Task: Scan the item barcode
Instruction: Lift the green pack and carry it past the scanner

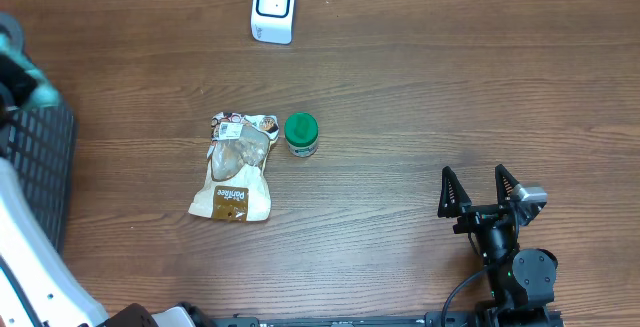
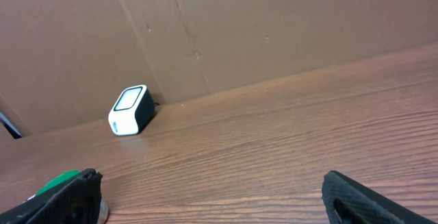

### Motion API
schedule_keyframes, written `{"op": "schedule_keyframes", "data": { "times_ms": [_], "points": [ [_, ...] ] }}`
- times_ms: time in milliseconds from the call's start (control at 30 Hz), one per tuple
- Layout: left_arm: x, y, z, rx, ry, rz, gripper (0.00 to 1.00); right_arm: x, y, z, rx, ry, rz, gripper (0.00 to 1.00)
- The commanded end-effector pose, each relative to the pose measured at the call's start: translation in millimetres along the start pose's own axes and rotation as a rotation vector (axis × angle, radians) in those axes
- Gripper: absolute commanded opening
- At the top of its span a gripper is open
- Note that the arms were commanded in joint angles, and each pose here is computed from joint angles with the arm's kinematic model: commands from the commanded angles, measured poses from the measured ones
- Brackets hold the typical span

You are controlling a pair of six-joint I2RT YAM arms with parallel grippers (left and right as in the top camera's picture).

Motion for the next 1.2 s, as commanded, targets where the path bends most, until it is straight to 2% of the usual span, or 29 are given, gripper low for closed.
{"op": "schedule_keyframes", "data": {
  "times_ms": [0, 200, 367, 633, 733, 1000, 1167],
  "points": [
    [-40, -39, 3, -0.172, 0.185, -0.066, 0.04, -2, 0, 0, -0.002, -0.004, 0.004, 1.0],
    [-97, -73, -4, -0.164, 0.309, -0.268, 0.04, -2, 0, 0, -0.002, -0.004, 0.004, 1.0],
    [-155, -84, -13, -0.12, 0.45, -0.405, 0.04, -2, 0, 0, -0.002, -0.004, 0.004, 1.0],
    [-254, -77, -36, -0.089, 0.665, -0.489, 0.04, -2, 0, 0, -0.002, -0.004, 0.004, 1.0],
    [-284, -85, -33, -0.135, 0.691, -0.54, 0.04, -2, 0, 0, -0.002, -0.004, 0.004, 1.0],
    [-337, -128, -4, -0.338, 0.665, -0.604, 0.04, -2, 0, 0, -0.002, -0.004, 0.004, 1.0],
    [-371, -137, 4, -0.34, 0.62, -0.668, 0.04, -2, 0, 0, -0.002, -0.004, 0.004, 1.0]
  ]
}}
Point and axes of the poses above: each gripper's point midway between its finger pads, its own z axis back along the fingers, its own y axis along the line the jaws close on, x = y × z, the point moved 10 cm from there along z, back along the fingers, and after that the axes turned 15 degrees about z, right-handed, at the moved point
